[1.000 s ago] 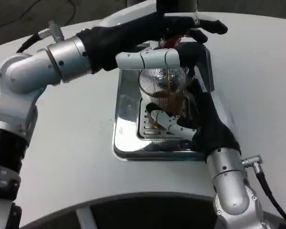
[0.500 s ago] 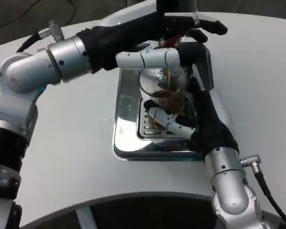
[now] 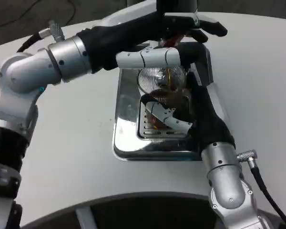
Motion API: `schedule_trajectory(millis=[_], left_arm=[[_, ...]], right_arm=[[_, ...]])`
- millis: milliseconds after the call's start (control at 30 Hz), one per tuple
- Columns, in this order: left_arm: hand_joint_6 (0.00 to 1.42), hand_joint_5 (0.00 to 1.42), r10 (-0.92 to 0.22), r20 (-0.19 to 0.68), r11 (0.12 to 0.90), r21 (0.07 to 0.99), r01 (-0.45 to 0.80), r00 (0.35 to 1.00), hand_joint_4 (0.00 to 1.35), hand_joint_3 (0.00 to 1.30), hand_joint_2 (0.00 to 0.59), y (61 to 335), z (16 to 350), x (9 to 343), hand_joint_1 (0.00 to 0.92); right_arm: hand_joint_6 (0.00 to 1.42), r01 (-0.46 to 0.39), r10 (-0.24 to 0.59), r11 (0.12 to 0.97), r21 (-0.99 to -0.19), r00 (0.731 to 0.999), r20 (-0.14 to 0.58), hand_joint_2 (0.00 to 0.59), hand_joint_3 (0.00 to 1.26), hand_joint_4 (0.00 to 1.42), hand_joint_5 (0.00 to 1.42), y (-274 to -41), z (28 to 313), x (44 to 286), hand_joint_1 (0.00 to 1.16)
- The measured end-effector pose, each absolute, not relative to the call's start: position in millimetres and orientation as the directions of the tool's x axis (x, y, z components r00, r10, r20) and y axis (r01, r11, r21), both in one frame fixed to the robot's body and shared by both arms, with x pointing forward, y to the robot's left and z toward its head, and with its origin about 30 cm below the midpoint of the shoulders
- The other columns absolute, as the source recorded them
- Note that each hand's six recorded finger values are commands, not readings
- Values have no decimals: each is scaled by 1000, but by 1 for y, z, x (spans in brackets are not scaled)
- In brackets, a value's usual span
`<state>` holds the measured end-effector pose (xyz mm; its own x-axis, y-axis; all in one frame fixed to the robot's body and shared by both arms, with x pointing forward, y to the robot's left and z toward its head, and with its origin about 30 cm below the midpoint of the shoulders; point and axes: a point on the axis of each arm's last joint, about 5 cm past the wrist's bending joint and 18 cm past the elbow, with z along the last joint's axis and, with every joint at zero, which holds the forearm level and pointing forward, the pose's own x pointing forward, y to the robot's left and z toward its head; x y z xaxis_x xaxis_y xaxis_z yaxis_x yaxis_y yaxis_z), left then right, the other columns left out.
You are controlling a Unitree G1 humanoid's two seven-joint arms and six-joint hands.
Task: Grasp the cup under the faucet to collect the drink, then remove the cup.
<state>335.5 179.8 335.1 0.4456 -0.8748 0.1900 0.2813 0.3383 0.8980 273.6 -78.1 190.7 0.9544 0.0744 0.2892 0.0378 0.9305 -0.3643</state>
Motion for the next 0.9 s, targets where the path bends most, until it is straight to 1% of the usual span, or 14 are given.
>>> schedule_trajectory(millis=[233, 533, 900], left_arm=[[142, 208, -875, 188, 337, 898, 282, 445, 157, 255, 161, 180, 335, 336, 0], [147, 208, -877, 185, 333, 900, 282, 444, 158, 299, 163, 179, 336, 336, 0], [147, 211, -878, 183, 327, 904, 274, 443, 171, 316, 164, 179, 337, 335, 0]], right_arm=[[1, 41, 66, 930, -364, 959, 276, 231, 0, 0, 111, -76, 187, 276, 708], [25, 69, 30, 939, -336, 959, 282, 231, 0, 3, 122, -70, 184, 277, 707], [122, 98, -1, 946, -308, 953, 302, 222, 4, 135, 228, -63, 183, 277, 716]])
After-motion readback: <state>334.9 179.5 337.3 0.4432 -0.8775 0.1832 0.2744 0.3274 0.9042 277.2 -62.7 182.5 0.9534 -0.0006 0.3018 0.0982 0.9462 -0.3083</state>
